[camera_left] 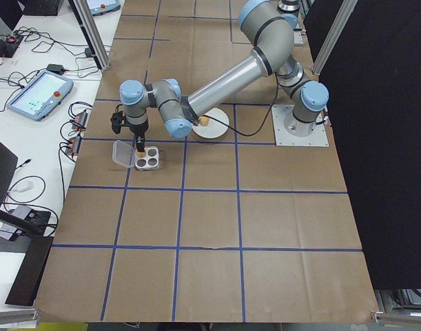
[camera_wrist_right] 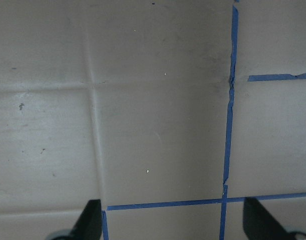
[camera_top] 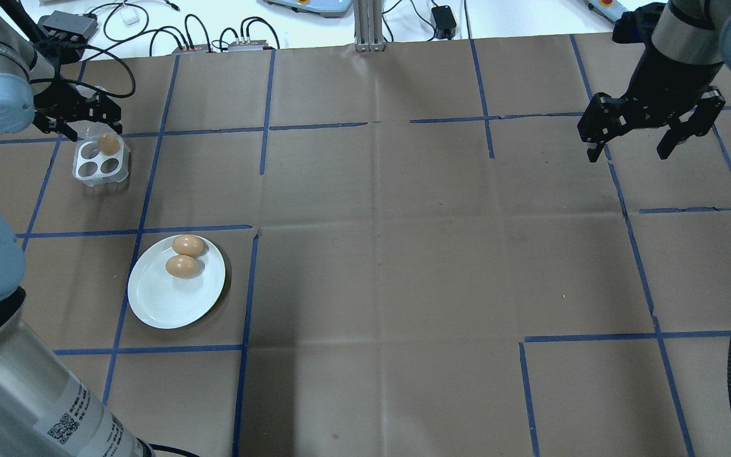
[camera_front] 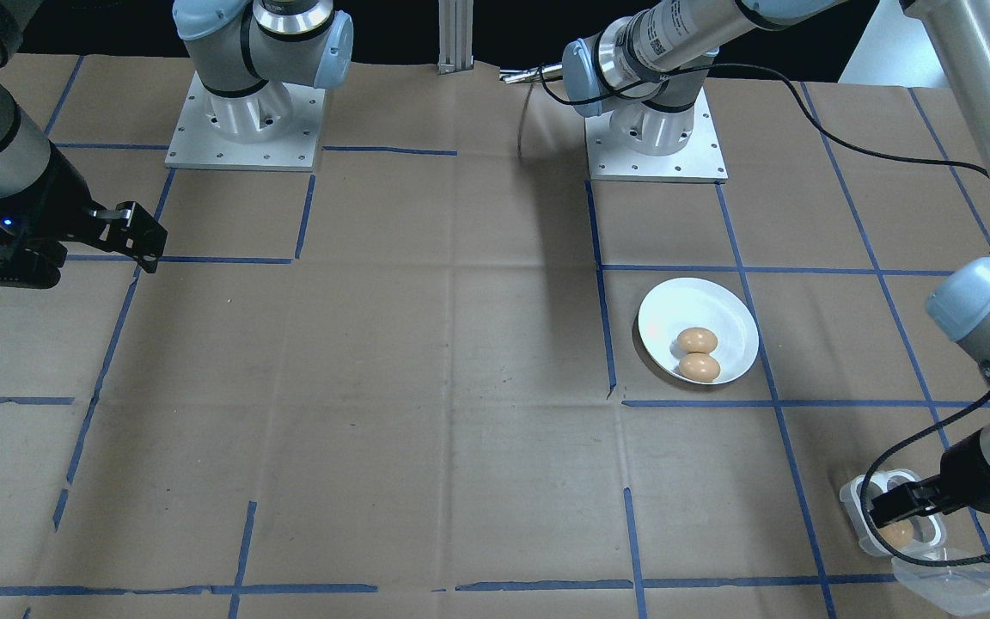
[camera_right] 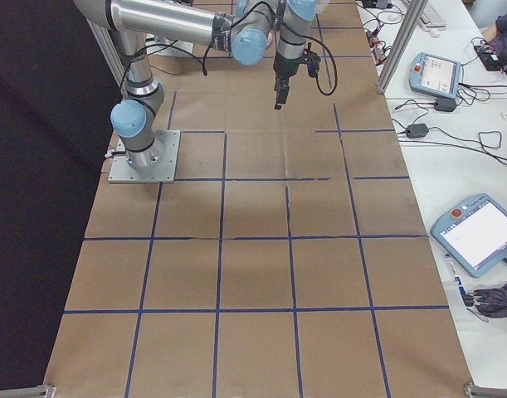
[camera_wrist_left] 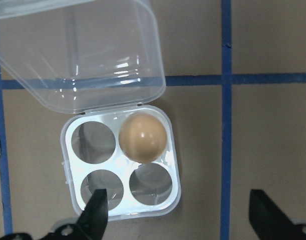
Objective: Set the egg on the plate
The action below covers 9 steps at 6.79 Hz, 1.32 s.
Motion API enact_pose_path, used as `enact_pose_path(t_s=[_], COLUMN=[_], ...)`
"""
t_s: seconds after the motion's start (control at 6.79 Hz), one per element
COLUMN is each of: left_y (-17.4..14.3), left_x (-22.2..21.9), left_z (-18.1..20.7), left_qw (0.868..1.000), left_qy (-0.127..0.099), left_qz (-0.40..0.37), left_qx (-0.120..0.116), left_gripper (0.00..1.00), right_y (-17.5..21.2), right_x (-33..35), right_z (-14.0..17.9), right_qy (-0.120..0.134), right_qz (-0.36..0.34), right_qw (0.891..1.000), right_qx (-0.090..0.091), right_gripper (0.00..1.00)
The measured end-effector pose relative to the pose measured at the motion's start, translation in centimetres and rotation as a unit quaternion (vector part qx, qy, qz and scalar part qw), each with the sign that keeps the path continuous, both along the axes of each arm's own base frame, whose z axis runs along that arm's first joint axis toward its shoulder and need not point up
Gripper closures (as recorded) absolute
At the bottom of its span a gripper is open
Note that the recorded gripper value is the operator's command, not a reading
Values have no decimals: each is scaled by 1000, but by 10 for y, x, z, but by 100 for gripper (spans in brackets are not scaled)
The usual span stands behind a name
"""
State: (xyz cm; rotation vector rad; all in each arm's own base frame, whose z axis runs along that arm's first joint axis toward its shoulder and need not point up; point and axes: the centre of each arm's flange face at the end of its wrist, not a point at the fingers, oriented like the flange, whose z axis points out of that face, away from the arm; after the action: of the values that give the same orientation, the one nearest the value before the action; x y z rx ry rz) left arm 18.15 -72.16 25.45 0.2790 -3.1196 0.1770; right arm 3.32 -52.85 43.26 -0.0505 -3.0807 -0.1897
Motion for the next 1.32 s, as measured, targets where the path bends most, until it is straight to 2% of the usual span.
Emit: enact_pose_path(t_s=[0.29, 0.74, 1.18, 1.32], left_y=[-19, -23, -20, -19], left_x=[3, 6, 6, 6], left_z=[-11, -30, -43, -43], left_qw=[1000, 1000, 999, 999], left_qy=[2, 6, 12, 13], left_qz=[16, 24, 25, 25], left_qx=[1, 18, 35, 39], left_gripper=[1, 4, 26, 38], right_y=[0, 0, 0, 0], right_x=[0, 0, 0, 0], right_z=[0, 0, 0, 0], right_qy=[0, 0, 0, 0], right_qz=[0, 0, 0, 0], right_qw=[1000, 1000, 1000, 1000], right_qx=[0, 0, 0, 0], right_gripper=[0, 0, 0, 0])
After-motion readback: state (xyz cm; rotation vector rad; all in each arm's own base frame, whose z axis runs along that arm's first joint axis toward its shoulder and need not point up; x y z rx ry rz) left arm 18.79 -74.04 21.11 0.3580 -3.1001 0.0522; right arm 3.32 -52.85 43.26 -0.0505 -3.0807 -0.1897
